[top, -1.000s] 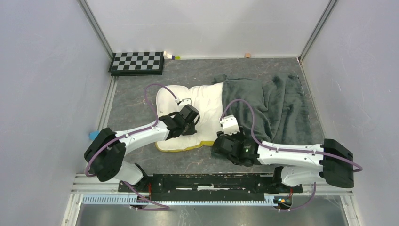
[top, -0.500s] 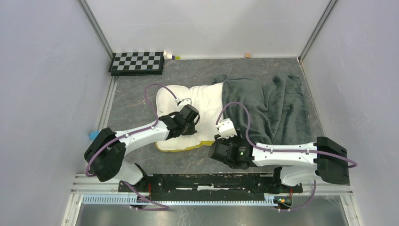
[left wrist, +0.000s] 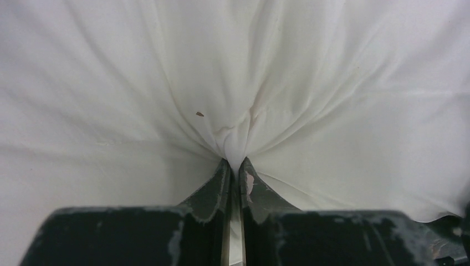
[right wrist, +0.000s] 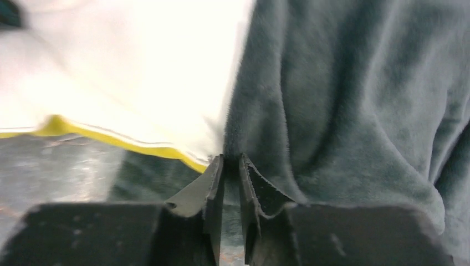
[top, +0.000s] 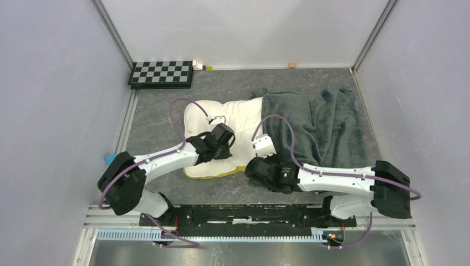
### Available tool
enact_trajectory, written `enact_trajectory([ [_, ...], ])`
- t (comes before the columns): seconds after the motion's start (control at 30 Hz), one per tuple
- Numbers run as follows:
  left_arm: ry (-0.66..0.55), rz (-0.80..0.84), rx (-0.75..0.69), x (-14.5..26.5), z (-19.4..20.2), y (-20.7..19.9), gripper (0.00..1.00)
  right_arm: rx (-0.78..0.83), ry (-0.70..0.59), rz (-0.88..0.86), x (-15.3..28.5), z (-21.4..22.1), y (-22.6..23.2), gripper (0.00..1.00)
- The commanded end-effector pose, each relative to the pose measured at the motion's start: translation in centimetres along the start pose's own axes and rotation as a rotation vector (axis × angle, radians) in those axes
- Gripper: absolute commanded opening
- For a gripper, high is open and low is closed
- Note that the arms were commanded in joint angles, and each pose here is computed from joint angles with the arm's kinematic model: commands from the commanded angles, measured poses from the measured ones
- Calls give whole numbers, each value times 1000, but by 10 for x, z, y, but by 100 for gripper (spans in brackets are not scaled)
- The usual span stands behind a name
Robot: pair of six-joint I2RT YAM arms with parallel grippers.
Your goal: Put the pillow into the pillowcase
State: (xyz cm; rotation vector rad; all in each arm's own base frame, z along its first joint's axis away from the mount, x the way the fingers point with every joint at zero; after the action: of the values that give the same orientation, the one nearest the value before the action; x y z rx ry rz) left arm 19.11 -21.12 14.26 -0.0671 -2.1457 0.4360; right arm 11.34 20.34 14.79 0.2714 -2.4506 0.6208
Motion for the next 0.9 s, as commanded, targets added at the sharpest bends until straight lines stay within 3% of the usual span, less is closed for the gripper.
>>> enact_trajectory([
  [0.0,4,57,-55,21,0,-11,2,-26,-125,-68,29,-47,10,16],
  [0.13,-47,171,-70,63,-12,-38,3,-25,-195,-147,50,-79,16,0],
  [0.27,-105,217,-35,99,-26,-52,3,-74,-230,-135,64,-94,3,1],
  [0.43,-102,146,-22,87,-19,-43,2,-92,-156,-86,52,-53,-7,30],
  [0.57,-74,140,4,75,-8,-39,2,-133,-108,-58,43,-17,-15,46],
  [0.87,-43,131,9,61,1,-38,2,-170,-39,-47,13,36,-19,48],
])
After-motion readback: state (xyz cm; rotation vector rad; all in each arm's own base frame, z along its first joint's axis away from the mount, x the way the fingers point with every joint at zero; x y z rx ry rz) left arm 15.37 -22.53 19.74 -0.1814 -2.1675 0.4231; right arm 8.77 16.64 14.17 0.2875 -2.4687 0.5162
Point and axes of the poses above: each gripper's point midway between its finger pads, its own x axis back along the fingers, its own y axis along the line the jaws close on, z = x × y, the point moved 10 cm from there along x, back along the fingers, and after that the axes turned 10 degrees about x, right-handed, at the moved point
